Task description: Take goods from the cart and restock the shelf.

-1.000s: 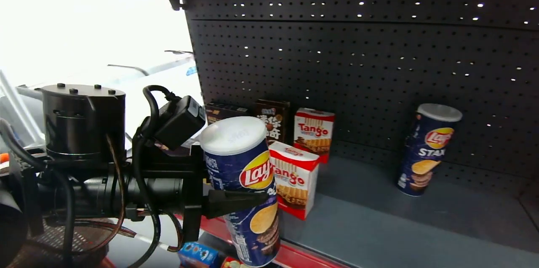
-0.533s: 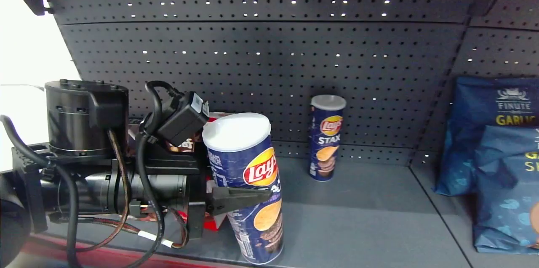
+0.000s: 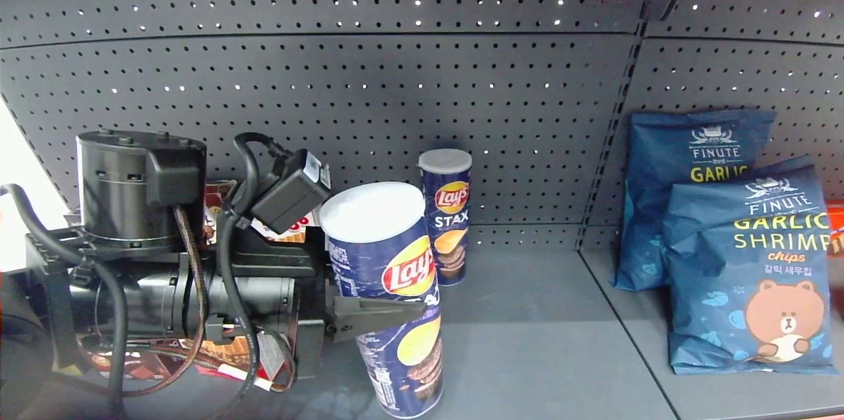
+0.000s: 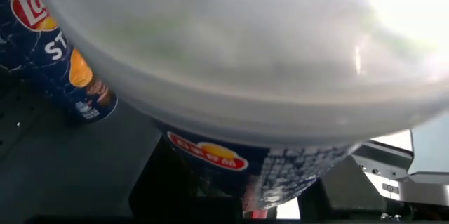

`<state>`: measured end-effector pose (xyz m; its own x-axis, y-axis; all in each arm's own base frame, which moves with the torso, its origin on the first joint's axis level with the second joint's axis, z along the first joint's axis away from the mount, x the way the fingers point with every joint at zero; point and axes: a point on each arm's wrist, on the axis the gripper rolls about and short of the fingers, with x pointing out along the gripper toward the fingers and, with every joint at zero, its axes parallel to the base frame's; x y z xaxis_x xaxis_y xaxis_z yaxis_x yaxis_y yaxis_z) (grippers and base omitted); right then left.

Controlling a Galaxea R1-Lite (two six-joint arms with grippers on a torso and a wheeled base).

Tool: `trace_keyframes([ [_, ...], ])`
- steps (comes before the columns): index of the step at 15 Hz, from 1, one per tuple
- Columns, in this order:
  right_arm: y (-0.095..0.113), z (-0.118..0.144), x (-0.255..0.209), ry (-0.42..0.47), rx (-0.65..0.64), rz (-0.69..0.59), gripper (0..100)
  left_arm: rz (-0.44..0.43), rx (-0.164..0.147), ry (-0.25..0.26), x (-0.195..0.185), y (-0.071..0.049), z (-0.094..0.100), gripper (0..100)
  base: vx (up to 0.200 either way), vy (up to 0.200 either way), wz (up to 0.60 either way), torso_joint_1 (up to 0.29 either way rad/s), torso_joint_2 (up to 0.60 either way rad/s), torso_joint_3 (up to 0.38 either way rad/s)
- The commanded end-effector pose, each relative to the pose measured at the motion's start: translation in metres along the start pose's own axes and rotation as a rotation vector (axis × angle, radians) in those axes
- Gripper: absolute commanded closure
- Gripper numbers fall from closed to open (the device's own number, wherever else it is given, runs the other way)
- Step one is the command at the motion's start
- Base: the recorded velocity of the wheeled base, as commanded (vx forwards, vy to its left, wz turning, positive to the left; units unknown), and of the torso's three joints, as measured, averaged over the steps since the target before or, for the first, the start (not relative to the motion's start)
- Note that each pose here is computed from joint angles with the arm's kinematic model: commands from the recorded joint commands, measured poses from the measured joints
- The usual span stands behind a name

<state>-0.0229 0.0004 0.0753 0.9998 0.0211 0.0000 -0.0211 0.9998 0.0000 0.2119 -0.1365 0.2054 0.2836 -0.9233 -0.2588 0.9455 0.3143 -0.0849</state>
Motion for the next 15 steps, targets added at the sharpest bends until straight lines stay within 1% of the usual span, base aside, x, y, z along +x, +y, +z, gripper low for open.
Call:
trace_keyframes([
  [1,0.000,0.000,0.000,0.002,0.000,0.000,0,0.000,0.001,-0.001,0.000,0.000,0.000,100,0.000,0.000,0.00,0.000,0.00,0.000],
  [4,0.000,0.000,0.000,0.002,-0.002,0.002,0,0.006,-0.002,0.001,-0.001,0.001,-0.001,100,0.000,0.000,0.00,0.000,0.00,0.000],
  [7,0.001,0.000,0.001,0.014,-0.036,0.010,0,0.016,-0.008,0.003,-0.003,0.002,-0.002,100,0.000,0.000,0.00,0.000,0.00,0.000],
  [8,0.001,0.066,0.001,-0.077,0.014,-0.007,0,0.020,-0.009,0.001,-0.004,0.003,-0.002,100,0.000,0.000,0.00,0.000,0.00,0.000],
  [9,0.000,0.103,0.019,0.002,0.072,0.011,0,0.019,-0.013,0.005,-0.003,0.004,-0.004,100,0.000,0.000,0.00,0.000,0.00,0.000],
  [10,0.001,0.108,0.022,0.021,0.058,0.050,0,0.017,-0.014,0.009,-0.002,0.004,-0.006,100,0.000,0.000,0.00,0.000,0.00,0.000],
  [11,0.002,0.110,0.024,0.031,-0.016,0.151,0,0.022,-0.001,-0.009,0.000,0.006,-0.004,100,0.000,0.000,0.00,0.000,0.00,0.000],
  [12,0.003,0.112,0.028,0.046,-0.044,0.181,0,0.023,-0.002,-0.008,0.000,0.006,-0.004,100,0.000,0.000,0.00,0.000,0.00,0.000],
  [14,0.004,0.116,0.040,0.097,-0.049,0.209,0,0.030,-0.007,-0.003,0.000,0.006,-0.006,100,0.000,0.000,0.00,0.000,0.00,0.000],
  [15,0.005,0.120,0.045,0.107,-0.051,0.266,0,0.033,-0.009,-0.001,0.000,0.006,-0.006,100,0.000,0.000,0.00,0.000,0.00,0.000],
])
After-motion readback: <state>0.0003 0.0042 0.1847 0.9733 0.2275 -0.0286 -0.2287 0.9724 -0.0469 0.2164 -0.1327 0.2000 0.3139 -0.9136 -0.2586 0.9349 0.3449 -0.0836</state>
